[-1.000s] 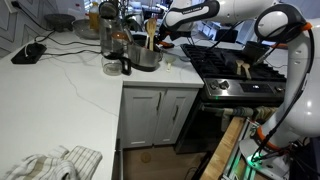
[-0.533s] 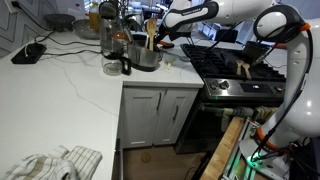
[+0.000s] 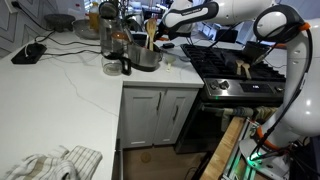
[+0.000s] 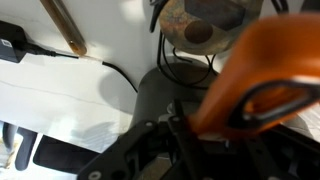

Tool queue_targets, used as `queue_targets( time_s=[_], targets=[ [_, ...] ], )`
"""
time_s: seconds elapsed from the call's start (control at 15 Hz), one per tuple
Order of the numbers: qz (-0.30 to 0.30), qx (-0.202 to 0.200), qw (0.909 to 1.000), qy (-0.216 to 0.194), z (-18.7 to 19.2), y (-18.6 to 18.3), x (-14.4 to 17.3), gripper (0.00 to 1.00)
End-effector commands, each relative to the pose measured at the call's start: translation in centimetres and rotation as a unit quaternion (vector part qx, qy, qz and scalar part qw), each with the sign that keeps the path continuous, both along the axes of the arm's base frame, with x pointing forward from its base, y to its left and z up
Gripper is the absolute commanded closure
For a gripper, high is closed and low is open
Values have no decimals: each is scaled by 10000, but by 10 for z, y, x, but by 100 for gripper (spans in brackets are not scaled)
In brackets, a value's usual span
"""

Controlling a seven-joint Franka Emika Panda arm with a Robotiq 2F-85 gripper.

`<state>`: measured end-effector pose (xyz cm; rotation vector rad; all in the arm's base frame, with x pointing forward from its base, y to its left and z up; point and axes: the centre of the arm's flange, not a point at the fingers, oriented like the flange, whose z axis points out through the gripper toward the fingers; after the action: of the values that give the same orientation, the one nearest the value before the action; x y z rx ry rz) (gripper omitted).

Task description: Put the small pot on the stove

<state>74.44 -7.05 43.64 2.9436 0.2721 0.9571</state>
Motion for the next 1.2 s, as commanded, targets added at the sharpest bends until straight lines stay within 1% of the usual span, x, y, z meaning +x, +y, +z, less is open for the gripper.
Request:
queue_targets(
  time_s=[0.0, 0.2, 0.33, 0.53, 0.67, 0.8, 0.87, 1.0, 1.13],
  targets=[
    [46, 213, 9991, -369, 10, -15, -8, 92],
    [23, 319, 9982, -497, 11, -21, -11, 92],
    [-106, 351, 9975, -600, 15, -28, -16, 92],
    [-422, 273, 9964, -678, 23, -47, -31, 92],
    [-748, 232, 9942, -738, 33, -61, -48, 92],
    [-1135, 223, 9900, -808, 43, -74, -68, 92],
    [-1375, 222, 9863, -885, 48, -80, -79, 92],
    [-1877, 214, 9767, -1021, 58, -90, -102, 92],
    [-2371, 215, 9648, -1121, 65, -104, -126, 92]
  ],
)
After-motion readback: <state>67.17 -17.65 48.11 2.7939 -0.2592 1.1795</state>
